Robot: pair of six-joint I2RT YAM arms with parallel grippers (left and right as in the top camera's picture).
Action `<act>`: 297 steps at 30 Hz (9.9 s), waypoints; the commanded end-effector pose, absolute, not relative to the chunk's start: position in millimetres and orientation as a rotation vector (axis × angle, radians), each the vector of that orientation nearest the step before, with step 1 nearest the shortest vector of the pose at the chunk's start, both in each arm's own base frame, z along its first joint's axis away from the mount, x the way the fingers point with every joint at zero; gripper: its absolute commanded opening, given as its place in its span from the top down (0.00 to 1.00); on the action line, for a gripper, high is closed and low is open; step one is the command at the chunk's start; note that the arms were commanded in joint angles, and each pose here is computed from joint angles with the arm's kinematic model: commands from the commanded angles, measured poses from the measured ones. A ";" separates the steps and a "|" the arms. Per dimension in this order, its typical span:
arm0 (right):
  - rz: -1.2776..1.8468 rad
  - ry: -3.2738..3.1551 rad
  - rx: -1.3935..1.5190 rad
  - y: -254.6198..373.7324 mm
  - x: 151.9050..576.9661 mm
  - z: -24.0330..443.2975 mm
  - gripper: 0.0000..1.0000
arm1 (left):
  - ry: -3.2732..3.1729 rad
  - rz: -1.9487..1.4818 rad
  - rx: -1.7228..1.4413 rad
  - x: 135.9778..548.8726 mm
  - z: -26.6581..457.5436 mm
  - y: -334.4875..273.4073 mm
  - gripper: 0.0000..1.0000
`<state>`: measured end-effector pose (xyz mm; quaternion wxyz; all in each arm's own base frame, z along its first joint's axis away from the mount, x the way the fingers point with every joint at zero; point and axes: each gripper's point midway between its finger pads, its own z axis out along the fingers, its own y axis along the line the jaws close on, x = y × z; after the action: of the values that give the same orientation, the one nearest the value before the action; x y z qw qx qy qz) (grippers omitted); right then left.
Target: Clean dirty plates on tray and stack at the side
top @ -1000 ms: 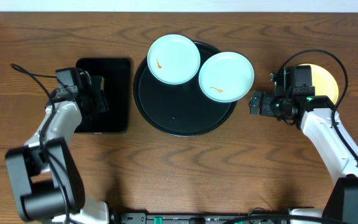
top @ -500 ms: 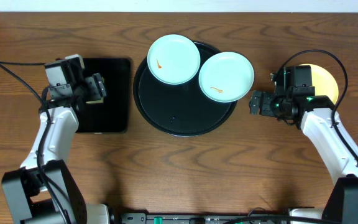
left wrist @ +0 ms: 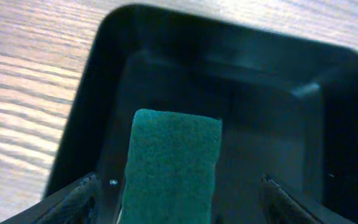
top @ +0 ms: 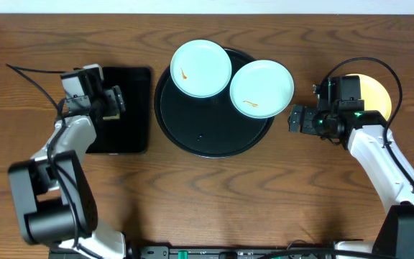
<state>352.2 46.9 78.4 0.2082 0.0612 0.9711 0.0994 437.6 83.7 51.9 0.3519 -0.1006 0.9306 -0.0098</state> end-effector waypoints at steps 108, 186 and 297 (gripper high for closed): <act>0.199 2.501 -0.150 51.6 403.8 110.3 0.06 | 2.538 -0.237 -0.306 382.2 86.3 45.5 0.92; 0.314 2.652 -0.829 88.2 502.6 35.5 0.84 | 2.567 -0.241 -0.314 377.2 80.8 44.6 0.86; -0.288 2.612 0.043 96.5 411.2 223.8 0.99 | 2.643 -0.189 -0.265 392.5 2.5 53.9 0.87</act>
<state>409.7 99.3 224.3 0.2538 0.0108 0.9618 -0.1025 392.2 51.8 9.2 0.2429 -0.0980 0.9621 -0.0760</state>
